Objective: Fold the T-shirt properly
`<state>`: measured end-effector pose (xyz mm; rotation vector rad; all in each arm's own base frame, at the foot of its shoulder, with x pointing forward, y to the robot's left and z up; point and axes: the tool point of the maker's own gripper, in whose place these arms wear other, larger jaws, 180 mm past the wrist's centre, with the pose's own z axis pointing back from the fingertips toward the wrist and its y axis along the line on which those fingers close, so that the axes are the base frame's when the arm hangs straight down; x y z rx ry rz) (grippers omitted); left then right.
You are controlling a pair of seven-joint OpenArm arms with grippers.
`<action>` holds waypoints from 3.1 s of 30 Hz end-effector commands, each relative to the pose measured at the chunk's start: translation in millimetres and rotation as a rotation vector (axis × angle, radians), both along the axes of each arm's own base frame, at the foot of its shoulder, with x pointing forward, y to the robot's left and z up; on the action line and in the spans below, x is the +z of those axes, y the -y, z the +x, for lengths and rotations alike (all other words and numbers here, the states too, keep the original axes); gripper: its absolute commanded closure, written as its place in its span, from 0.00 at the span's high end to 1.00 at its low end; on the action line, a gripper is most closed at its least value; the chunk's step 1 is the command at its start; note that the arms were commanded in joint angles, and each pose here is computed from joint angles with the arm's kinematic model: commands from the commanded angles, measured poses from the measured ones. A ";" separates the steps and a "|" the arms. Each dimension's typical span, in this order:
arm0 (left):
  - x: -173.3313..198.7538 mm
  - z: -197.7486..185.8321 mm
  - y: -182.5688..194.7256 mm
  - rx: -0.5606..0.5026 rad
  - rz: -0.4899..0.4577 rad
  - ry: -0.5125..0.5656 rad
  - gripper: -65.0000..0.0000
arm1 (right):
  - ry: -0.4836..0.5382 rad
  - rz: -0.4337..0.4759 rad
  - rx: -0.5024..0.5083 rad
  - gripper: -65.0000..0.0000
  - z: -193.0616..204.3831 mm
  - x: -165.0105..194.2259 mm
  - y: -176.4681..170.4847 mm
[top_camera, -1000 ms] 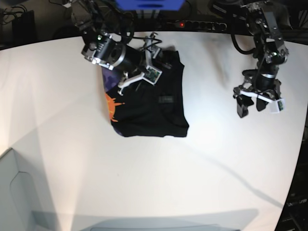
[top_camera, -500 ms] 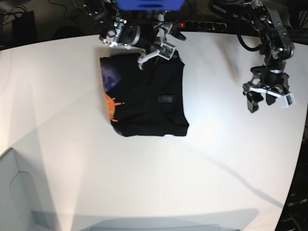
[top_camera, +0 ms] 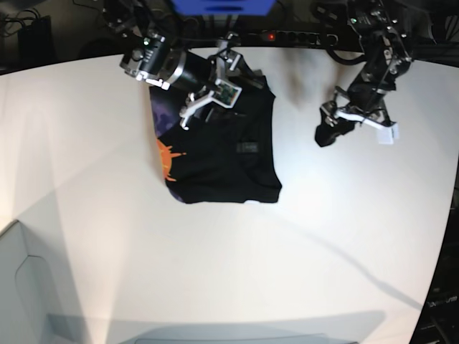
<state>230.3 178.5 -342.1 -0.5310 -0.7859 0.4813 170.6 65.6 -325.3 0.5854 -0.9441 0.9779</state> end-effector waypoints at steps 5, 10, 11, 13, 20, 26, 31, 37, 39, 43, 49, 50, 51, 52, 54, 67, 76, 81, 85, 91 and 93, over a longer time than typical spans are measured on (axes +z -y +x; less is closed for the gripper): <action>8.9 11.4 47.8 -0.106 -0.069 0.046 0.67 | 0.036 0.015 -0.087 0.59 22.5 8.3 22.3; 4.8 9.3 79.8 -0.195 -0.083 0.032 0.67 | 0.042 -0.003 -0.126 0.59 30.5 6.7 35.2; 3.2 9.5 82.7 -0.207 -0.067 0.029 0.67 | 0.041 -0.006 -0.129 0.59 30.9 6.1 36.3; -0.3 13.8 91.1 -0.241 -0.035 0.025 0.67 | 0.037 -0.009 -0.132 0.59 30.8 4.9 37.4; -16.0 14.9 94.7 -0.246 0.032 -0.015 0.67 | 0.032 -0.017 -0.132 0.59 29.2 3.0 38.2; -41.8 6.4 93.9 -0.242 0.013 -0.091 0.67 | 0.035 -0.026 -0.158 0.59 33.8 2.0 47.0; -65.1 7.0 97.7 -0.246 -0.018 -0.152 0.67 | 0.049 -0.029 -0.261 0.59 52.0 5.1 69.7; -71.4 16.9 105.3 -0.246 -0.046 -0.163 0.62 | 0.061 -0.047 -0.359 0.59 65.9 5.8 98.0; -73.0 19.3 105.5 -0.245 -0.048 -0.165 0.49 | 0.064 -0.058 -0.385 0.59 68.9 5.4 107.8; -82.0 24.7 103.5 -0.248 -0.047 -0.190 0.08 | 0.079 -0.060 -0.479 0.59 80.8 9.6 131.2; -95.0 51.2 104.4 -0.385 0.047 -0.218 0.00 | 0.111 -0.050 -0.662 0.59 99.4 20.2 176.5; -94.7 56.0 107.2 -0.434 0.078 -0.215 0.00 | 0.117 -0.052 -0.691 0.59 101.2 21.6 184.7; -93.4 60.7 115.7 -0.502 0.114 -0.210 0.00 | 0.120 -0.049 -0.723 0.59 102.7 23.0 192.5; -91.7 65.9 123.9 -0.573 0.164 -0.200 0.00 | 0.126 -0.043 -0.757 0.59 105.1 25.4 200.2; -88.5 74.3 143.9 -0.729 0.267 -0.179 0.00 | 0.135 -0.039 -0.824 0.59 107.4 28.8 217.6; -42.5 139.6 258.9 -1.225 0.711 0.223 0.00 | 0.123 -0.060 -1.030 0.59 92.4 26.3 272.9; -13.4 157.1 323.7 -1.316 0.782 0.471 0.04 | 0.099 -0.085 -1.128 0.59 74.7 19.8 299.5; -1.4 160.3 340.8 -1.359 0.879 0.556 0.34 | 0.098 -0.091 -1.140 0.59 72.6 19.6 303.5; 18.5 177.8 341.1 -1.321 0.959 0.638 0.48 | 0.089 -0.096 -1.139 0.59 69.4 17.1 303.3; 77.4 205.7 338.3 -1.176 0.967 0.738 0.49 | 0.092 -0.085 -1.135 0.59 71.8 18.3 301.4; 90.9 210.8 317.7 -1.113 0.949 0.709 0.49 | 0.097 -0.083 -1.133 0.58 73.1 19.6 300.9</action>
